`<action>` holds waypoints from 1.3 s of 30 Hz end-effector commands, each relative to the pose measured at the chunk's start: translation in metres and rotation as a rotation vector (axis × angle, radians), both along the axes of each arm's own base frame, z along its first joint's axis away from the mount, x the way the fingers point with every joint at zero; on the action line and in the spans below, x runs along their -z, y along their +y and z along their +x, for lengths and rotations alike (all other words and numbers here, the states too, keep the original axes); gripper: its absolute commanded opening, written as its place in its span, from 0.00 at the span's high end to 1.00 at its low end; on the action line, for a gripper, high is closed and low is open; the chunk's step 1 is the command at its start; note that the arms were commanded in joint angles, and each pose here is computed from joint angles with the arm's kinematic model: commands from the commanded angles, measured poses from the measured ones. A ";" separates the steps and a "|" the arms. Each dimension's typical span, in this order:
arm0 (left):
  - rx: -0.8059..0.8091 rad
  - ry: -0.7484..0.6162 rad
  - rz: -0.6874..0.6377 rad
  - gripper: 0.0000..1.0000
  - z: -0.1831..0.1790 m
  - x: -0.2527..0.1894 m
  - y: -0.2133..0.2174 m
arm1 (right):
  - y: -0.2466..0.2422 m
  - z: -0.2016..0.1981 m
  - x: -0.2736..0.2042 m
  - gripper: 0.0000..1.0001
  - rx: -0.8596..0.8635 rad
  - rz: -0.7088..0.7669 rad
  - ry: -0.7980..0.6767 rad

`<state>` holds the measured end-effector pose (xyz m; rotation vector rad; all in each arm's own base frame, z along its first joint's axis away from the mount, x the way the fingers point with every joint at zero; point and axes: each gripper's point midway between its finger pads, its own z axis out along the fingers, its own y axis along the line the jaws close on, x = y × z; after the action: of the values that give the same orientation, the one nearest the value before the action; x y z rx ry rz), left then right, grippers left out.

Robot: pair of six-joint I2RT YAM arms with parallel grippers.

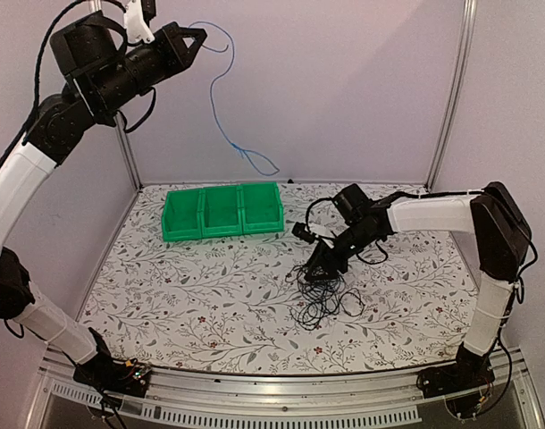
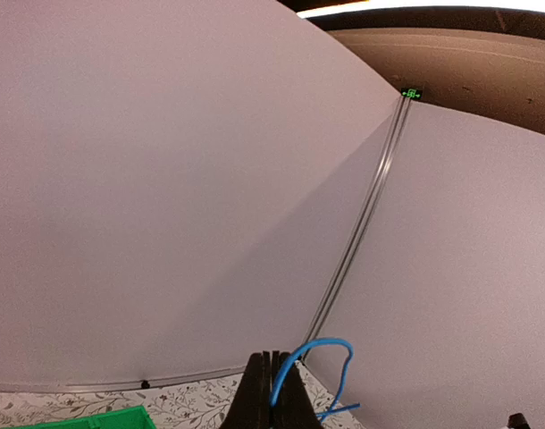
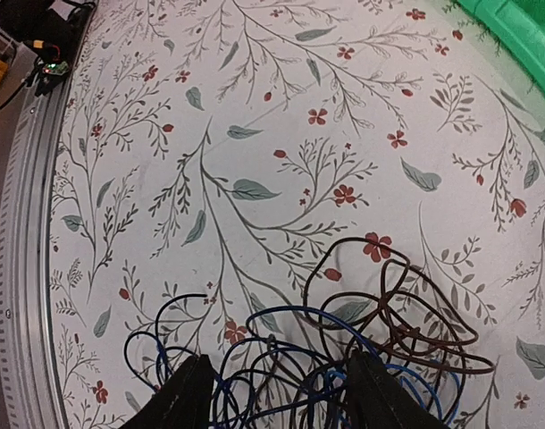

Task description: Untangle the cables

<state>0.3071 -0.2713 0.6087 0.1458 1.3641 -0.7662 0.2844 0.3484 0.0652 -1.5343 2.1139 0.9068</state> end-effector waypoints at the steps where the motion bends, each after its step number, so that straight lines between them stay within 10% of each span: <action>1: -0.137 0.197 -0.004 1.00 0.032 0.058 0.029 | -0.001 -0.007 -0.106 0.42 -0.088 0.119 -0.214; 9: -0.230 0.397 -0.050 1.00 0.062 0.143 0.071 | -0.017 -0.015 -0.142 0.27 -0.022 0.138 -0.273; 32: -0.360 0.617 0.016 1.00 0.132 0.241 0.122 | -0.104 0.075 -0.170 0.28 0.300 0.122 -0.429; 39: -0.326 0.608 0.017 1.00 0.145 0.234 0.115 | -0.128 0.049 -0.161 0.29 0.340 0.148 -0.382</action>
<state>0.4419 -0.1574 0.3611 -0.3237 1.9379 -0.5191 0.3542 0.2254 0.2203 -1.1231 1.9476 0.5564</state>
